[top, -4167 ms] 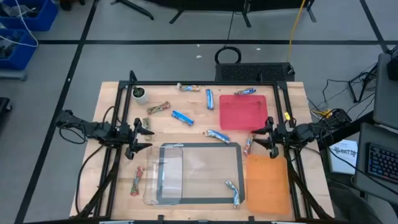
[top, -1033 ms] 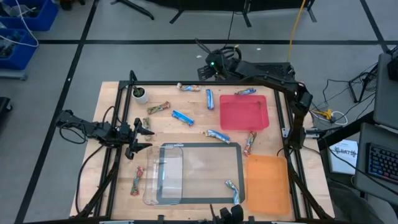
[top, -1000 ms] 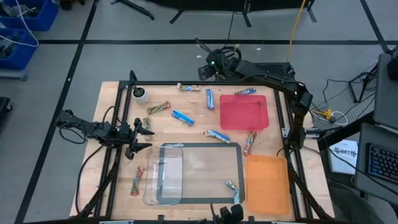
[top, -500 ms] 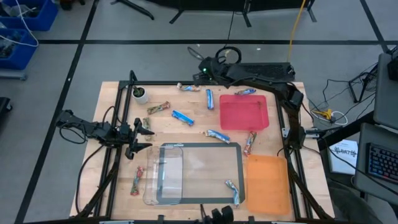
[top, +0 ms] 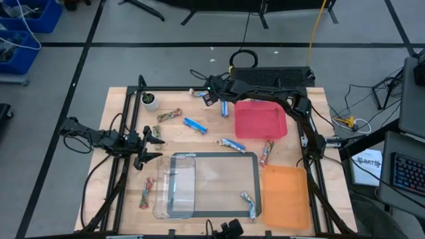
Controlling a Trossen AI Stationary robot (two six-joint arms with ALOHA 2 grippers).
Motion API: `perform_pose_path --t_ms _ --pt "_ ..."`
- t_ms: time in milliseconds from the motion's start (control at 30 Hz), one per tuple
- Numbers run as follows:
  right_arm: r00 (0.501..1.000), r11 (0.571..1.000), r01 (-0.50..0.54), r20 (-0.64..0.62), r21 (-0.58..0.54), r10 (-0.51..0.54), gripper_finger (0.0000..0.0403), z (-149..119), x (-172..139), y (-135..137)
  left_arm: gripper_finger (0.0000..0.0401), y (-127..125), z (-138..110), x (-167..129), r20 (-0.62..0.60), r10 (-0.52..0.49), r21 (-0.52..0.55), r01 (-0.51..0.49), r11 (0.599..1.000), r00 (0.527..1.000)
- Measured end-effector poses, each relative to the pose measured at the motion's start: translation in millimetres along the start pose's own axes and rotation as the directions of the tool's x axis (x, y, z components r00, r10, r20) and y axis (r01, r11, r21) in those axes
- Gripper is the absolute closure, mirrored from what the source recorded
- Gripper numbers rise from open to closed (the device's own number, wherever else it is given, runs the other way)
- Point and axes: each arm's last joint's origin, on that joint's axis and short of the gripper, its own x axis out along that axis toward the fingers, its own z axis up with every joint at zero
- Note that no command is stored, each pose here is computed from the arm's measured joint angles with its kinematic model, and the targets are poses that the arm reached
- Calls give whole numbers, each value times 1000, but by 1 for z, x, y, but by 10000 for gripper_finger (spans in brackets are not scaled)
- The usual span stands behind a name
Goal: Pick and place Granola Bars by type
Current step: Put the top left blue granola bar into the red bin
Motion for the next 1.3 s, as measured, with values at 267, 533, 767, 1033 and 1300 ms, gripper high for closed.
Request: perform_pose_path --t_ms 267,533,767,1033,1300 --pt "993 997 10 -115 81 -1 200 -3 28 -19 146 0 0 0 -1 0 1 0 1000 1000" --pt "989 996 2 -151 91 12 200 0 33 -31 146 0 0 0 -1 0 1 0 1000 1000" --pt "985 995 -15 -170 99 31 200 0 36 -35 146 0 0 0 -1 0 1 0 1000 1000" --pt "985 996 -18 -170 91 33 200 0 36 -35 146 0 0 0 -1 0 1 0 1000 1000" --pt "958 998 -32 -282 55 46 200 -21 59 -28 146 0 0 0 -1 0 1 0 1000 1000"
